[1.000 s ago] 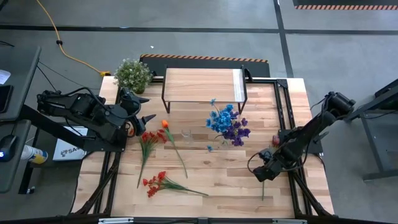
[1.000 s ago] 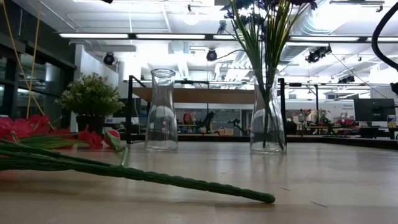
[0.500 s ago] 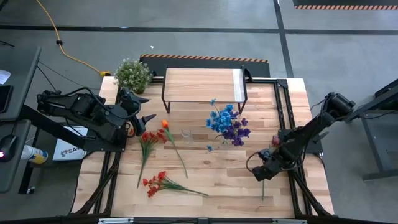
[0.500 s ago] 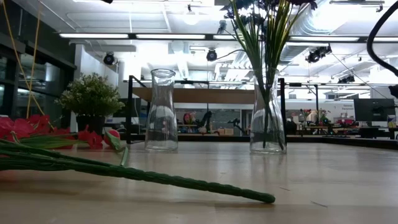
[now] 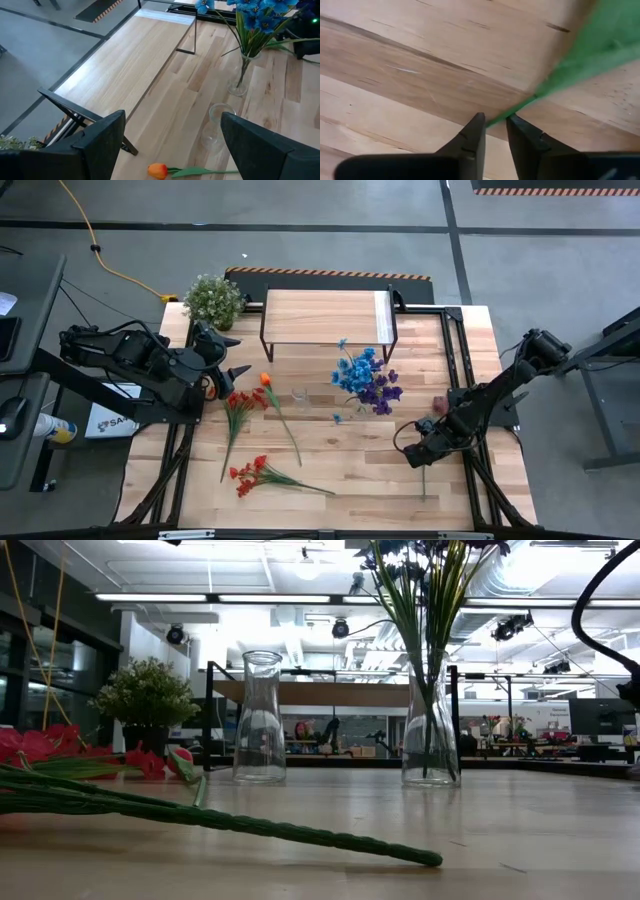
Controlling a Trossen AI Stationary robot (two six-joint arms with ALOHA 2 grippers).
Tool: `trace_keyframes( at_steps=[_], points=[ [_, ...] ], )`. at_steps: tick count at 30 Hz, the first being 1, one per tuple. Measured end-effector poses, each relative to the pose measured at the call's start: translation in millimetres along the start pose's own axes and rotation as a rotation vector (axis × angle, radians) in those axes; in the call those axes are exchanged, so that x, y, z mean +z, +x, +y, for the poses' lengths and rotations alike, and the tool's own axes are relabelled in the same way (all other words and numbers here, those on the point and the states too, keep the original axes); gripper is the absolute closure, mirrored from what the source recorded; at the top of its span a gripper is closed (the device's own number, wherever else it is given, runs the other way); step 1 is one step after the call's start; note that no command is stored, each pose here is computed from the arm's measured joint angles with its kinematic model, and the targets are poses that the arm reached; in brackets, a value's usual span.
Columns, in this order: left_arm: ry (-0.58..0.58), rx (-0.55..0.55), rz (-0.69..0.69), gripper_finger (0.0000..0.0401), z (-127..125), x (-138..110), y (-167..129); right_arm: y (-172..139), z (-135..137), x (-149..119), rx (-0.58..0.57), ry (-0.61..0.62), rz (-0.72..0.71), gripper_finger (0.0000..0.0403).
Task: Pick and place flowers into a vace then onto a shelf
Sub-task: Put the purple flower into the right transparent vase
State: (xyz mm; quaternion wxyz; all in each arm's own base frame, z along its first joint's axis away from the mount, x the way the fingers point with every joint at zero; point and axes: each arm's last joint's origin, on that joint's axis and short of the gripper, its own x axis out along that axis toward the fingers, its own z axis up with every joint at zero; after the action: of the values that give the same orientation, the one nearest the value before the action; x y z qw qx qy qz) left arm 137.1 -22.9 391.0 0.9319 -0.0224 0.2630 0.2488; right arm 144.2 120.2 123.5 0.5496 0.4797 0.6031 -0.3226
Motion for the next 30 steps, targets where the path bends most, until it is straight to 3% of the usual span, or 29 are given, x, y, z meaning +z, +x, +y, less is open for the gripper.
trace_keyframes(
  at_steps=[8,30],
  points=[
    [0.000,0.000,0.000,0.0041,0.0,0.0,0.0,0.3,0.9,0.3,0.013,-0.015,-0.013,0.0397],
    [0.000,-0.001,0.000,0.0041,0.0,0.0,-0.1,-9.5,-1.1,0.7,0.060,0.008,-0.013,0.0402]
  ],
)
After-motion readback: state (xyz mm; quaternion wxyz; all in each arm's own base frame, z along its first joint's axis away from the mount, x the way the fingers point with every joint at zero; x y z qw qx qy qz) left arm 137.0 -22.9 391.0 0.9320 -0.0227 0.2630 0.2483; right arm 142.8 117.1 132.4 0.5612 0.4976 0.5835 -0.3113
